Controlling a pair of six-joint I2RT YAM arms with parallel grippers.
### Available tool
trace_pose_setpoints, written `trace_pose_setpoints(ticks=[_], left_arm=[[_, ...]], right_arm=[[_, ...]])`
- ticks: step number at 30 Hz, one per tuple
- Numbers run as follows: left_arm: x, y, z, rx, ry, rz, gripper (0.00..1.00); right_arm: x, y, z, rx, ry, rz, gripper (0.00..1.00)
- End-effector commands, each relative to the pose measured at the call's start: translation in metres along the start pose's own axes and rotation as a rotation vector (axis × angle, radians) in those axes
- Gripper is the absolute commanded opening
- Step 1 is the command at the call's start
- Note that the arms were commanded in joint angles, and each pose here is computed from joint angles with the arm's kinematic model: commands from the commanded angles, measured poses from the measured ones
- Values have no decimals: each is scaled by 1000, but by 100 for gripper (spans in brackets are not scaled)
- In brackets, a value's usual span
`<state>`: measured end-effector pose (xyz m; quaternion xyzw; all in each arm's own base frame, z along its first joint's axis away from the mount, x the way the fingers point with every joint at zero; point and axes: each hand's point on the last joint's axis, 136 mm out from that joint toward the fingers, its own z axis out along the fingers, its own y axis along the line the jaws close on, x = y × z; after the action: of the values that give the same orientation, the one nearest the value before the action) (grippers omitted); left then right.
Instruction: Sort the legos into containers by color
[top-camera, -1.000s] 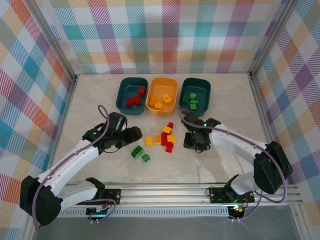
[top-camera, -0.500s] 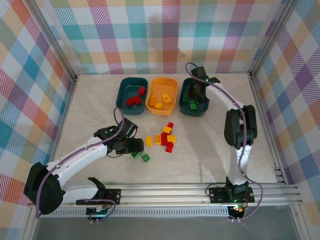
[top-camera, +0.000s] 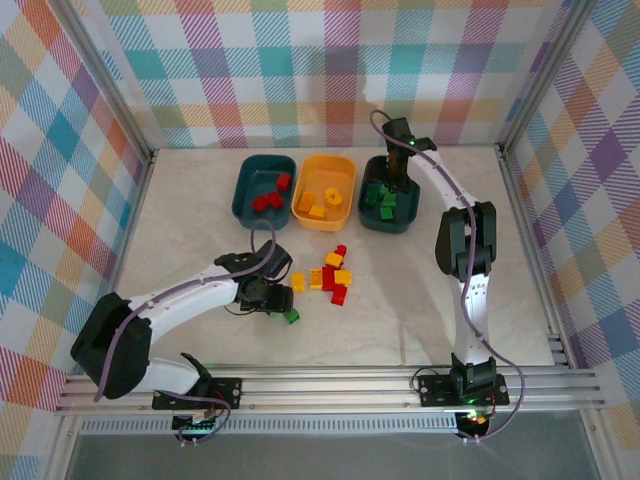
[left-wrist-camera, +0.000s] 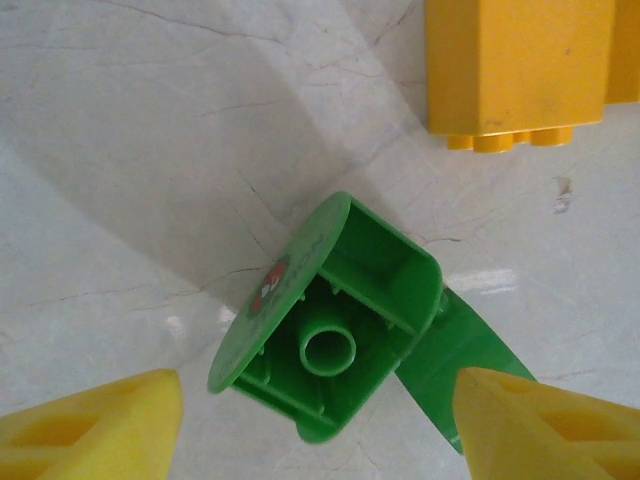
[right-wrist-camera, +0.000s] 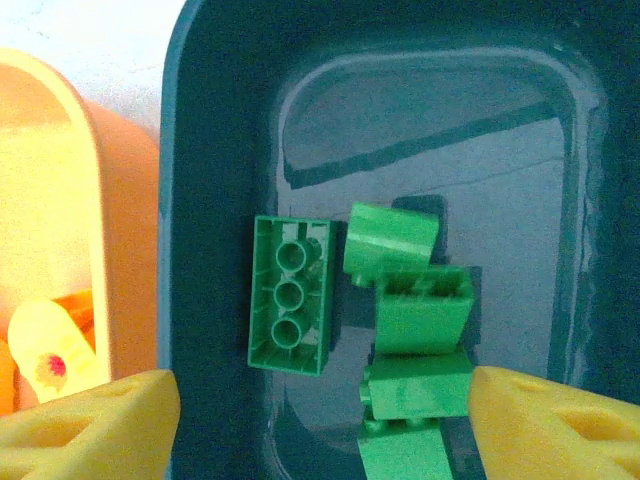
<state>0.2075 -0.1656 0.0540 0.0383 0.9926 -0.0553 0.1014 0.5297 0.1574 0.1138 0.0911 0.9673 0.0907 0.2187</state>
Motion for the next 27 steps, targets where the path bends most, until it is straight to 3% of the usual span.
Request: trace_pose_setpoints(ticks=[1,10,19,23,27], left_arm=[[-7,0,8,-40,-17,47,71],[-18,5,20,-109,-28,62,66],[-25,3,29,-121,-41,27,31],[-42,-6,8,-103,-88,13,24],[-89,-39,-35,-17,-201,27,23]], right_arm=[[4,2,-37,-46,-22,-4,77],[44,-4,-87,-153,-66,32,79],[90,-19,-123,-211,-79,44,78],[113,-34,-133,-208,-104,48,78],[138,-52,-134,-194,-128,90,81]])
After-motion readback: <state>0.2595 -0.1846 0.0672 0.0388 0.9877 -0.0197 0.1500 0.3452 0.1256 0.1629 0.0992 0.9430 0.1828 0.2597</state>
